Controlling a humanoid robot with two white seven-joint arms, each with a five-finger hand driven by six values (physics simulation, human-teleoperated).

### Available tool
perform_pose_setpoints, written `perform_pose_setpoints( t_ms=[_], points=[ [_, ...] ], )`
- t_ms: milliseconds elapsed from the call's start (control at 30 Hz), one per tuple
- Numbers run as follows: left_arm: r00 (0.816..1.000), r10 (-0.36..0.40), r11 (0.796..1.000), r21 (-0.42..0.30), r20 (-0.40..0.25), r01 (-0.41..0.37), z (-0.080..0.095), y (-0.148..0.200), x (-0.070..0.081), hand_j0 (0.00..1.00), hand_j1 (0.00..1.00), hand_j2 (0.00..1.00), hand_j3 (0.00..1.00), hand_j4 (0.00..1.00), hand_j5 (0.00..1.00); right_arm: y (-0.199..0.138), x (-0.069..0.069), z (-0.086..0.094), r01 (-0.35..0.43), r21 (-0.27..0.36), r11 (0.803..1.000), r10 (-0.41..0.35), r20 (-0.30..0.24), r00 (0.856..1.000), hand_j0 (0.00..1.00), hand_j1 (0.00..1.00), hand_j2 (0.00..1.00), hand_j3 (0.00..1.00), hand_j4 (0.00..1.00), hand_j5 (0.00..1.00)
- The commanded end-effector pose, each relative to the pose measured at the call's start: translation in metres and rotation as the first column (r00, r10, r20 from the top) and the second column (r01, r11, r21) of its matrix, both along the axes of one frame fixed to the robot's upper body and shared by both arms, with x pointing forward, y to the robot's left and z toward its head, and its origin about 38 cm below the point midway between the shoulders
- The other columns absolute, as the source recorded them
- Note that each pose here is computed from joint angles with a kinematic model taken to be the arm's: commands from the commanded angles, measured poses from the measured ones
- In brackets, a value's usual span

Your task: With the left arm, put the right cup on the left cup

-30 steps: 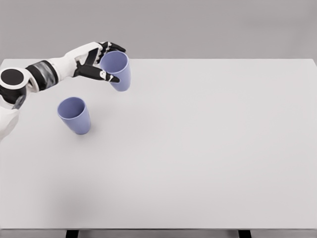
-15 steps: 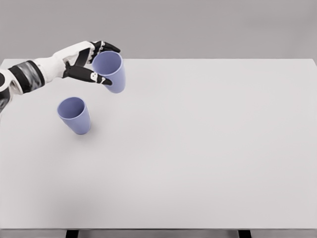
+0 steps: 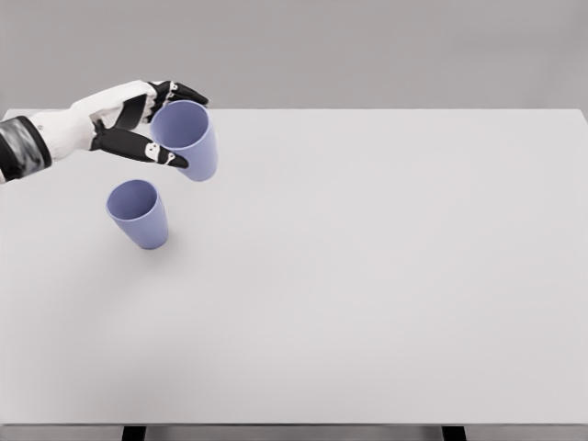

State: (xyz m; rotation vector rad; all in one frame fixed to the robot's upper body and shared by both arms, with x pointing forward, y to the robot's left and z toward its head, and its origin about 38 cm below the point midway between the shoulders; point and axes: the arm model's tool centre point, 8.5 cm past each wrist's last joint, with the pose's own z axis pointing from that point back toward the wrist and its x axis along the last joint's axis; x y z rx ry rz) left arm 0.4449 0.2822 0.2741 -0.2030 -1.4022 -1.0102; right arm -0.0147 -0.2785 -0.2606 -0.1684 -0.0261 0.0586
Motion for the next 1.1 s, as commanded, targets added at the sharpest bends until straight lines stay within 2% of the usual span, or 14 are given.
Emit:
perform_pose_setpoints(
  t_ms=[0, 300, 633, 767, 1067],
  points=[
    [1.000, -0.003, 1.000, -0.004, 0.001, 0.003, 0.005, 0.003, -0.003, 0.66, 0.66, 0.66, 0.66, 0.66, 0.66, 0.000, 0.000, 0.000, 0.000, 0.000, 1.000, 0.000, 0.000, 1.000, 1.00, 1.00, 1.00, 1.00, 1.00, 1.00],
    [1.000, 0.012, 1.000, 0.013, 0.008, -0.012, 0.016, 0.025, -0.020, 0.66, 0.66, 0.66, 0.66, 0.66, 0.66, 0.000, 0.000, 0.000, 0.000, 0.000, 1.000, 0.000, 0.000, 1.000, 1.00, 1.00, 1.00, 1.00, 1.00, 1.00],
    [0.999, 0.045, 0.999, 0.024, 0.007, -0.045, 0.023, 0.045, -0.029, 0.66, 0.66, 0.66, 0.66, 0.66, 0.66, 0.000, 0.000, 0.000, 0.000, 0.000, 1.000, 0.000, 0.000, 1.000, 1.00, 1.00, 1.00, 1.00, 1.00, 1.00],
    [0.999, 0.047, 0.999, 0.020, 0.008, -0.047, 0.031, 0.052, -0.035, 0.66, 0.66, 0.66, 0.66, 0.66, 0.66, 0.000, 0.000, 0.000, 0.000, 0.000, 1.000, 0.000, 0.000, 1.000, 1.00, 1.00, 1.00, 1.00, 1.00, 1.00],
    [0.997, 0.072, 0.997, 0.035, -0.018, -0.072, 0.024, 0.064, -0.040, 0.66, 0.66, 0.66, 0.66, 0.66, 0.66, 0.000, 0.000, 0.000, 0.000, 0.000, 1.000, 0.000, 0.000, 1.000, 1.00, 1.00, 1.00, 1.00, 1.00, 1.00]
  ],
)
